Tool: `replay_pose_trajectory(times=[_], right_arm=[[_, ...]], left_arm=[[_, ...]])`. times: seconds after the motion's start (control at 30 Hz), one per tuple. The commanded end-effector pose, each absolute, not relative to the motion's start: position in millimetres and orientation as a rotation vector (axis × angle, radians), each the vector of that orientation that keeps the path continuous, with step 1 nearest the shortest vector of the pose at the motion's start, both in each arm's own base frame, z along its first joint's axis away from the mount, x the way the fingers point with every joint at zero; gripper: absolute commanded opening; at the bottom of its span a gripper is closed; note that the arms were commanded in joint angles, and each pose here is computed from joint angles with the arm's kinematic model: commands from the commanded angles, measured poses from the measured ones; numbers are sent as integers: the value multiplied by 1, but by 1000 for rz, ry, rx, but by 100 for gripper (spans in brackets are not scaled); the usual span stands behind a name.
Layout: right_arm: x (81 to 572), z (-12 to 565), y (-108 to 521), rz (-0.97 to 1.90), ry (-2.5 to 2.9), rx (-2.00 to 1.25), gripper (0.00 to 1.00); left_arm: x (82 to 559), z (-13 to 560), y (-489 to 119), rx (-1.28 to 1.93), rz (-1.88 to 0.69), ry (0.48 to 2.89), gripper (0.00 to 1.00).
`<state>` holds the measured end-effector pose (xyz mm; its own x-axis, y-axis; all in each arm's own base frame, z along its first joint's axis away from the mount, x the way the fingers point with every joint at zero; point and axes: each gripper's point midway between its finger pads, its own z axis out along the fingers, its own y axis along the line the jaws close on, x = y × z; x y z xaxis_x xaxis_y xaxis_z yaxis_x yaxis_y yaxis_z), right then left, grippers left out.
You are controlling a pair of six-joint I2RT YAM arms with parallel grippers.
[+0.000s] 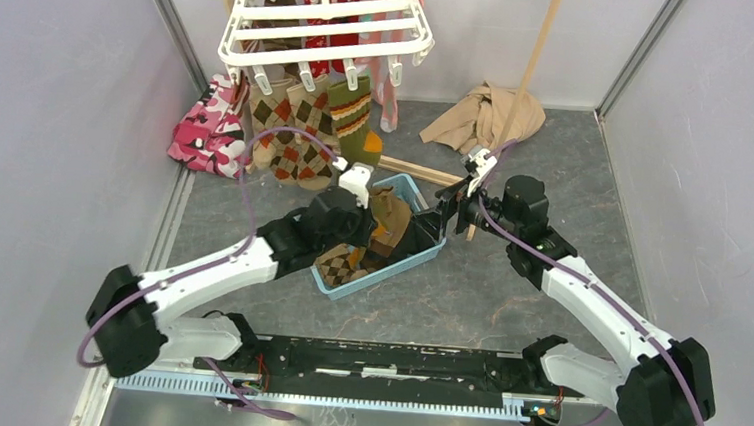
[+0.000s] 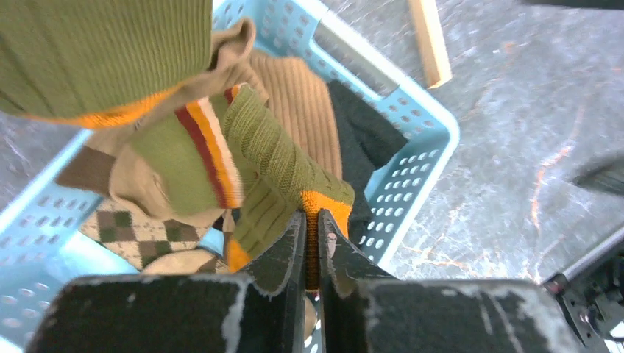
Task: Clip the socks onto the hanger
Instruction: Pick up the sock from the bin.
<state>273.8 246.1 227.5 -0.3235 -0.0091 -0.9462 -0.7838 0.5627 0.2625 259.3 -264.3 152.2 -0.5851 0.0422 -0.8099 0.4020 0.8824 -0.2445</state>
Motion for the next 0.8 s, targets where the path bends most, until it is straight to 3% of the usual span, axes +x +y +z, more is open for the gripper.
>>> replay_pose_trajectory(times=[0.0, 0.17, 0.33, 0.5, 0.77], right_arm=[[278, 247, 254, 964, 1670, -653, 98], [273, 251, 268, 1171, 1690, -499, 98], [283, 233, 274, 1396, 1877, -52, 98], [290, 207, 278, 1447, 2058, 334, 98], [275, 176, 310, 1473, 2274, 477, 98]], left_arm=[[245, 191, -252, 489, -527, 1998, 9], [236, 228, -244, 502, -589, 1862, 7], [230, 236, -243, 556, -611, 1809, 6], [221, 237, -250, 658, -645, 1762, 6], [209, 251, -265, 851, -693, 1631, 5]])
